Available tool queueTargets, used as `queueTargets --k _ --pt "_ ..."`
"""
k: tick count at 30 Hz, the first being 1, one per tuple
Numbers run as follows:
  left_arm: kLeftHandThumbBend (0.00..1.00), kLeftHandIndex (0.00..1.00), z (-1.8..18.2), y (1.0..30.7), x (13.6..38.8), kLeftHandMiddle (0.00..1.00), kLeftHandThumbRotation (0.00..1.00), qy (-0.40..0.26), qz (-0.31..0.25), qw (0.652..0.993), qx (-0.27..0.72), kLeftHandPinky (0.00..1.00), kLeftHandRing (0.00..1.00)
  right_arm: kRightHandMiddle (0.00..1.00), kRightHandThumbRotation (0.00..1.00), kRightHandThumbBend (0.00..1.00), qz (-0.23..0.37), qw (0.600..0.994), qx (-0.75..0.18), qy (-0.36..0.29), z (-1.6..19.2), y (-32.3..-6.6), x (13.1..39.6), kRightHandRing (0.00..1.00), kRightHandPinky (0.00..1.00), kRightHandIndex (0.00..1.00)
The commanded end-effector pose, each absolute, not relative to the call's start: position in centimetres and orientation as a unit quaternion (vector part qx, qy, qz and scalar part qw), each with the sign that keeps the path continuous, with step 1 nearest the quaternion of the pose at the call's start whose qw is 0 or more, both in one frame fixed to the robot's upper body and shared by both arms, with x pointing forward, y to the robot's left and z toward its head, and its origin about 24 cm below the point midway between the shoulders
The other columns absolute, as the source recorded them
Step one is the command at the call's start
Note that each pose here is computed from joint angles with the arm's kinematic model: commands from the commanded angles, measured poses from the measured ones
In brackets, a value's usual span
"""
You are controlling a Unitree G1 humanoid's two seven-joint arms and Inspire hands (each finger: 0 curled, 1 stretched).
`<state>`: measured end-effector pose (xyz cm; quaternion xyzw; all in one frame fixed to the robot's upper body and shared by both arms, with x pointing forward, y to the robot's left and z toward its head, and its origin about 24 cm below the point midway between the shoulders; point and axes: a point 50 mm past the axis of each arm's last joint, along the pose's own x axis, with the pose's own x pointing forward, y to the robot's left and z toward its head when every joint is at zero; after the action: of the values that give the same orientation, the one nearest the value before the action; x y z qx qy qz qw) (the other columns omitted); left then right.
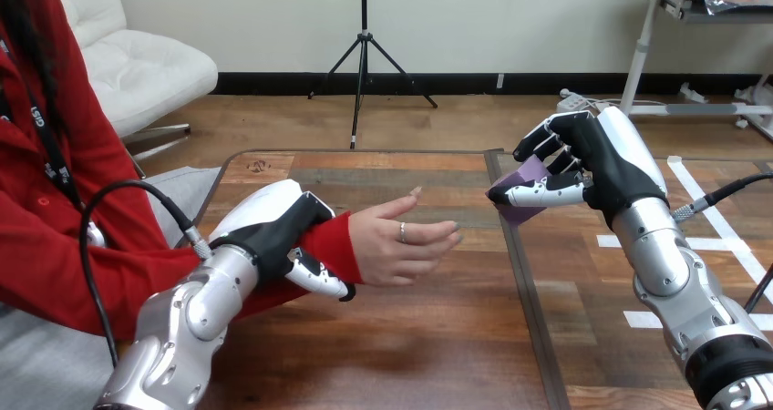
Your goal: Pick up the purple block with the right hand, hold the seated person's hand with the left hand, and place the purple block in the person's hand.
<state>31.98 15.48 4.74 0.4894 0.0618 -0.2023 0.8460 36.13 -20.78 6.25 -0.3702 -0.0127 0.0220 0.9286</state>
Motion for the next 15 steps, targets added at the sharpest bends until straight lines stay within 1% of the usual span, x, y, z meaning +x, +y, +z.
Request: queueTargets --k 1,15 --pt "0.63 0.35 20.40 4.64 34.25 0.34 0.00 -0.294 -0.203 0.842 0.404 0.18 0.25 0.43 0.00 0.80 0.008 0.927 -0.351 -0.135 12.64 -18.65 38.24 0.36 0.33 0.46" --pt "0.62 0.35 21.27 4.03 34.14 0.33 0.00 -0.309 -0.208 0.834 0.407 0.18 0.24 0.42 0.00 0.79 0.009 0.926 -0.351 -0.136 12.66 -18.70 38.29 0.35 0.32 0.46"
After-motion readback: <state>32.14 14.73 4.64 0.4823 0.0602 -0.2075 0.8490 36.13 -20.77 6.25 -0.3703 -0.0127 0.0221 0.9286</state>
